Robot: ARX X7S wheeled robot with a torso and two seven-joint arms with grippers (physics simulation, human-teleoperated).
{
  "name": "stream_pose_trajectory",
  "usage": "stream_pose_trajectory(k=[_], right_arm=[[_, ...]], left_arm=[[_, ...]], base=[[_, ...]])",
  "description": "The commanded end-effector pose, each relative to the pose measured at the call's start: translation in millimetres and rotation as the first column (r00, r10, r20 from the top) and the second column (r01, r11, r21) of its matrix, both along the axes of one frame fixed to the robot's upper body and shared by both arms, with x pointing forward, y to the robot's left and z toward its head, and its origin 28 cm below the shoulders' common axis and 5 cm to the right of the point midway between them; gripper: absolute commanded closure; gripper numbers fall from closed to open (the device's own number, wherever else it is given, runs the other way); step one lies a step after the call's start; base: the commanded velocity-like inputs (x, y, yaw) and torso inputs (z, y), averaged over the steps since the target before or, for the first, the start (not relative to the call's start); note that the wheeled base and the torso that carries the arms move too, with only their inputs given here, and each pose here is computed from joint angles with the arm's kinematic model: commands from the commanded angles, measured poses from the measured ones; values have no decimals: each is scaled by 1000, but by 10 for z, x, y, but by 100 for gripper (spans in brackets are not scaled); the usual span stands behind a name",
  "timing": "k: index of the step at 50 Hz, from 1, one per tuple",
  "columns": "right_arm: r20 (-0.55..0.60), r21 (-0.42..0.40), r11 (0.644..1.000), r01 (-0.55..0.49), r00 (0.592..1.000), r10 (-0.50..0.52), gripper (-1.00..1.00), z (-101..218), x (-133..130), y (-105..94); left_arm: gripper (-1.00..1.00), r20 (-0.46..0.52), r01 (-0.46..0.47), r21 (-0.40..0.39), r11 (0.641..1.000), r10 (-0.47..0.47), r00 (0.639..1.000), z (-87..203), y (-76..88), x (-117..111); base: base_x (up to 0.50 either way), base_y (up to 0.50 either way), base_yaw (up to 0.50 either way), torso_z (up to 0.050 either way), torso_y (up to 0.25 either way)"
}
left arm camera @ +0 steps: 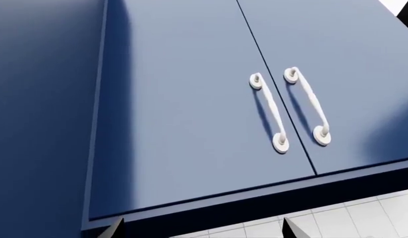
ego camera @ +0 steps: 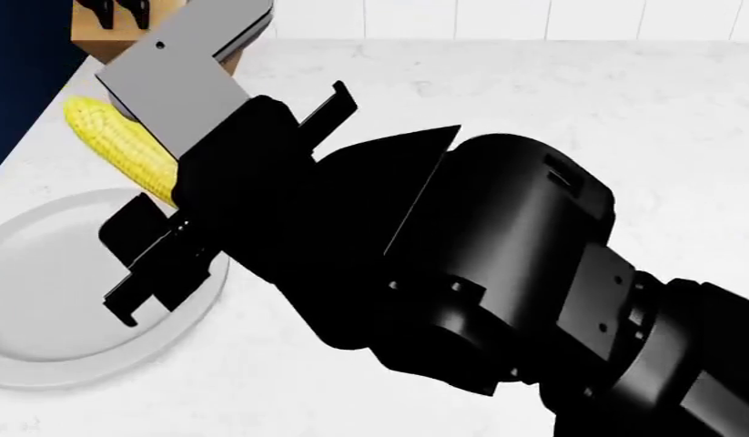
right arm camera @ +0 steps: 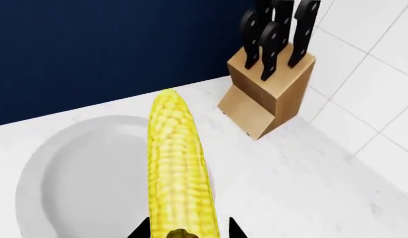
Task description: Pick the corn from the top rack in the oven and place it on the plate on the counter.
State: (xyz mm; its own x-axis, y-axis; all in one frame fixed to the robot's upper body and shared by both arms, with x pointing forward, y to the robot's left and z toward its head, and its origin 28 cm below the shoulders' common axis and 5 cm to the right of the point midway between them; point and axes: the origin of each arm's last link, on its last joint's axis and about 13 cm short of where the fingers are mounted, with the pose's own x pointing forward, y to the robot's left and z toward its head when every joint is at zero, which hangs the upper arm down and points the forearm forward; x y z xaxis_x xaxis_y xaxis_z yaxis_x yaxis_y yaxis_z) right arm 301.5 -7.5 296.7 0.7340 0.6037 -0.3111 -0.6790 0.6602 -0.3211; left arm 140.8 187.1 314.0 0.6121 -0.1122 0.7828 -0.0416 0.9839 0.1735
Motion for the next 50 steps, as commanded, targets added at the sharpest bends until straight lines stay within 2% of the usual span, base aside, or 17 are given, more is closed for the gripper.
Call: stream_pose_trajectory(k=[1, 19, 50], right_arm=[[-7, -44, 999, -7, 1000, 7, 100, -55, 66, 62], [-14, -80, 996, -44, 999, 43, 100, -141, 36, 182], [-28, -79, 994, -74, 997, 72, 100, -234, -9, 275]], left_arm=[[-100, -3, 0, -4, 1000, 0, 1000, -30, 10, 10], [-100, -3, -4, -16, 1000, 4, 1000, -49, 53, 8], [-100, -7, -3, -20, 1000, 3, 1000, -83, 55, 19]], base=[[0, 0, 0, 0, 0], [0, 0, 0, 0, 0], [0, 0, 0, 0, 0]])
